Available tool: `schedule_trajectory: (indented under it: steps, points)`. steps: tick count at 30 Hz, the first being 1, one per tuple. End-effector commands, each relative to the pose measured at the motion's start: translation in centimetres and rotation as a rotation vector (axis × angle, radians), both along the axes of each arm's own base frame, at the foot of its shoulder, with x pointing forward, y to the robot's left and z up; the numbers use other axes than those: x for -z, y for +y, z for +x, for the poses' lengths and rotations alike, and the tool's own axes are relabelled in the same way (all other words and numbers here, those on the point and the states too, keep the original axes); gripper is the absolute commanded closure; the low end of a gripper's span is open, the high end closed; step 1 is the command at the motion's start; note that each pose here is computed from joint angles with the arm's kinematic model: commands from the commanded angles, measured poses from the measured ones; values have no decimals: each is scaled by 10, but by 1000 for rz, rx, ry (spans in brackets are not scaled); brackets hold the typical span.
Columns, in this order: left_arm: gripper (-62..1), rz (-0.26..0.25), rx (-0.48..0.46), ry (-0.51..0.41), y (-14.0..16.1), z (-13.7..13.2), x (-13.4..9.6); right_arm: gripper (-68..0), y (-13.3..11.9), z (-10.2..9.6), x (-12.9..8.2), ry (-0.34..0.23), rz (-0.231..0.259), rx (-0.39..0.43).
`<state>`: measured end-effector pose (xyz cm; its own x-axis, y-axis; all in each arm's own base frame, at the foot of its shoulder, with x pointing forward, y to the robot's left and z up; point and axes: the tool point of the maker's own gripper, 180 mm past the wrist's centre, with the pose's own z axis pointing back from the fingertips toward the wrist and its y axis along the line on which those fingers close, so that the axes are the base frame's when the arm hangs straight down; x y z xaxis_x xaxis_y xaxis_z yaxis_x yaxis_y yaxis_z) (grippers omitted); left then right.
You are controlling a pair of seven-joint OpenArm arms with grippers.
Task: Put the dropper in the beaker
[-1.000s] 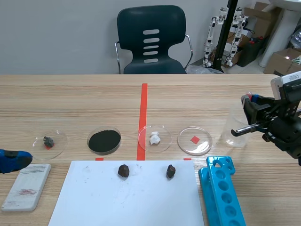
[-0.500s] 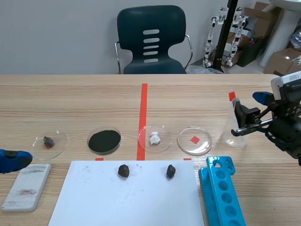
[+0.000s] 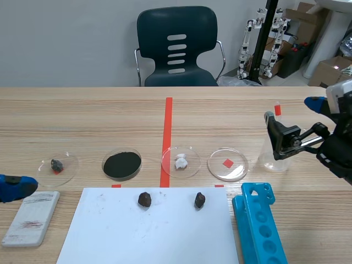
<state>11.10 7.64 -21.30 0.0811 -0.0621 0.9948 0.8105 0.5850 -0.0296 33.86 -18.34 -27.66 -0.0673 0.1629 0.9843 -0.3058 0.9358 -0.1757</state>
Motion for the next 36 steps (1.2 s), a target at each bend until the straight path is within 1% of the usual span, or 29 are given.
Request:
schedule_trajectory:
  steps: [1,5,14,19,36]
  points:
    - [-623,-31,-7,-2,-2,-1,-5,-528,-5,0,-14,-38,-1,-6]
    - [-623,-31,-7,-2,-2,-1,-5,-528,-2,-12,-16,-29,-2,-27]
    - [-623,-31,-7,-2,-2,-1,-5,-528,5,-38,-24,-52,-12,-84]
    - [-623,-31,-7,-2,-2,-1,-5,-528,5,-39,-21,-43,-14,-83]
    - [-623,-31,-7,-2,-2,-1,-5,-528,5,-39,-22,-46,-13,-84]
